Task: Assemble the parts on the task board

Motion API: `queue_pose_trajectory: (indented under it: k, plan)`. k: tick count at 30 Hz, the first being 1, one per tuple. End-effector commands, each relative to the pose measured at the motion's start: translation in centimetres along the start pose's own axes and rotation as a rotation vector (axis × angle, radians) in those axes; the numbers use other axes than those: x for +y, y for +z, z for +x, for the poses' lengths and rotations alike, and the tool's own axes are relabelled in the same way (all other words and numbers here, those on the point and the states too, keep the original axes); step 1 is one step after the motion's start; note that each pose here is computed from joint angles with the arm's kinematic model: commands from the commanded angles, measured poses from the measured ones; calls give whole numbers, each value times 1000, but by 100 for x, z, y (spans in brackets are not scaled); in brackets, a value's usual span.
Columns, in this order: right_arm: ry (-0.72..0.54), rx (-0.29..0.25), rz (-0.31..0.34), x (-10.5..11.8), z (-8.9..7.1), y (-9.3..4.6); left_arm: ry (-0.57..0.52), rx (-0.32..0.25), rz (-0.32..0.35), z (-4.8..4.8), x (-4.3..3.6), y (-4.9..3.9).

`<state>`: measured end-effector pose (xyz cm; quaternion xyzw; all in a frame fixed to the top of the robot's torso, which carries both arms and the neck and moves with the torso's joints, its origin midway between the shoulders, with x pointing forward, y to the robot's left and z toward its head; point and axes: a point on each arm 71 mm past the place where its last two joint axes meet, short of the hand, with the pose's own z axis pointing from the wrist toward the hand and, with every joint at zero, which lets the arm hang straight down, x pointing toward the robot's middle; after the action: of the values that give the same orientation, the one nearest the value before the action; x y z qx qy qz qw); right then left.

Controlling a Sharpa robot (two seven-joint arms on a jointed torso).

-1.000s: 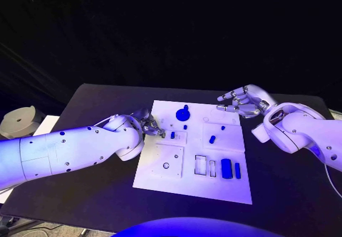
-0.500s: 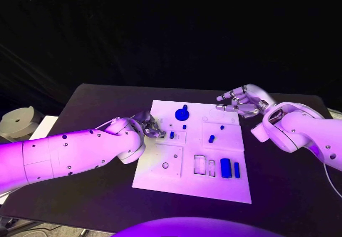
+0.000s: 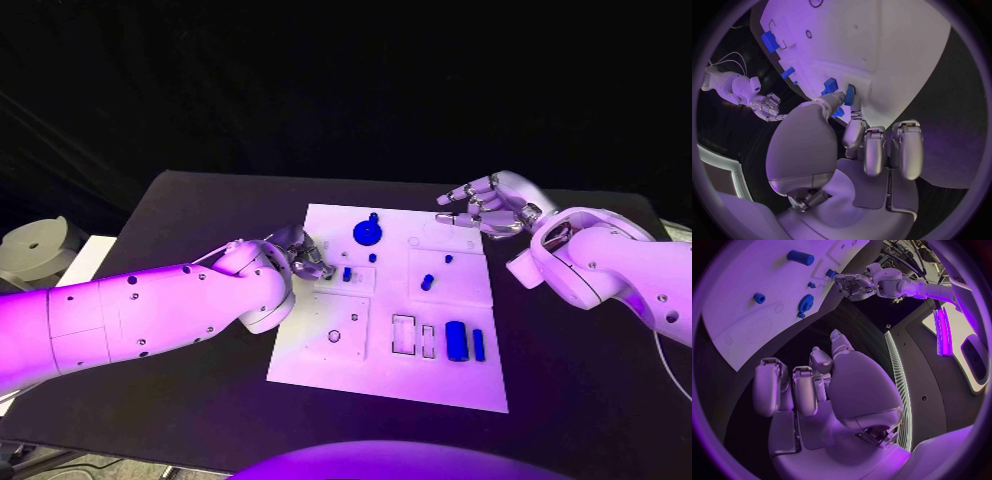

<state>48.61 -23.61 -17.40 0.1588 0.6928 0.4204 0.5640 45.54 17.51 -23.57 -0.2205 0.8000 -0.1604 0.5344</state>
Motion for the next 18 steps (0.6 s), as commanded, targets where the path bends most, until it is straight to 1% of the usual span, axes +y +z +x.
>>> queue_pose_trajectory:
  k: [1,10,18]
  plan:
    - [-6,6,-15,14,9,1,-1,-21,1,-11,-13,-4]
    - [-6,7,-15,15,10,2,7,-18,-5,-19,-6,6]
    - [-6,8,-15,16,11,0,35,12,-25,-4,16,21]
